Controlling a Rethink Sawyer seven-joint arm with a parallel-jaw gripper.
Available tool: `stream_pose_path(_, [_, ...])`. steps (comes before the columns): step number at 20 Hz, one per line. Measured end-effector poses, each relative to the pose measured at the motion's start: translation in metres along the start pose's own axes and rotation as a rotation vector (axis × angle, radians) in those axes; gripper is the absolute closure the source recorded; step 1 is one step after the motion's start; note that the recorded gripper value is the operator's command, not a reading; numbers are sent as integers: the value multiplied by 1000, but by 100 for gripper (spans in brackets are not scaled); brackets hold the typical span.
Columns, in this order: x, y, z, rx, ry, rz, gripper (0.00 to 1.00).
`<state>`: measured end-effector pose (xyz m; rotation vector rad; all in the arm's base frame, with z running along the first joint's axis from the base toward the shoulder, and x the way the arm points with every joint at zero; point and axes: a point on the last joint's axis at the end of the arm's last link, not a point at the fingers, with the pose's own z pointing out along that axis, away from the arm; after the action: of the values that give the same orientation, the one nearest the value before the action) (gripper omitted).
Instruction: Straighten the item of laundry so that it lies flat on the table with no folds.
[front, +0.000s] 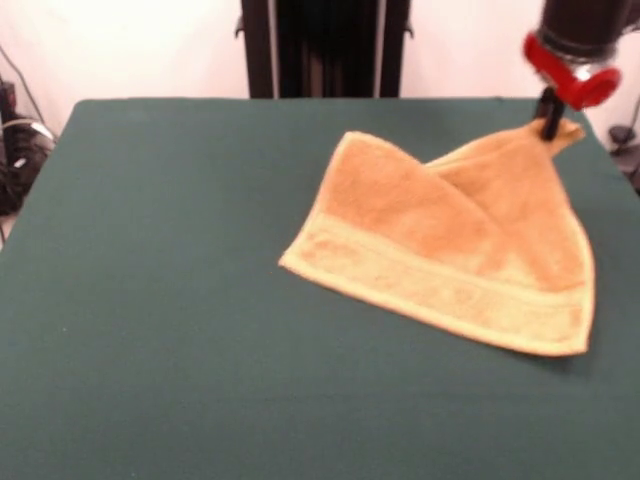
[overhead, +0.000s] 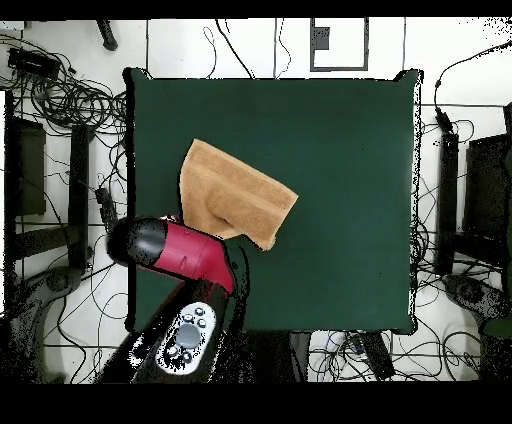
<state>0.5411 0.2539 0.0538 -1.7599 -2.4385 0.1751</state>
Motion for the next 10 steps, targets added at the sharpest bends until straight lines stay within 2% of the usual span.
stream_pose_path(2, [27, 5, -10, 37, 20, 82, 100])
stream_pose_path(5, [46, 13, -20, 51, 40, 154, 100])
stream_pose_path(10, [58, 34, -38, 26, 53, 266, 100])
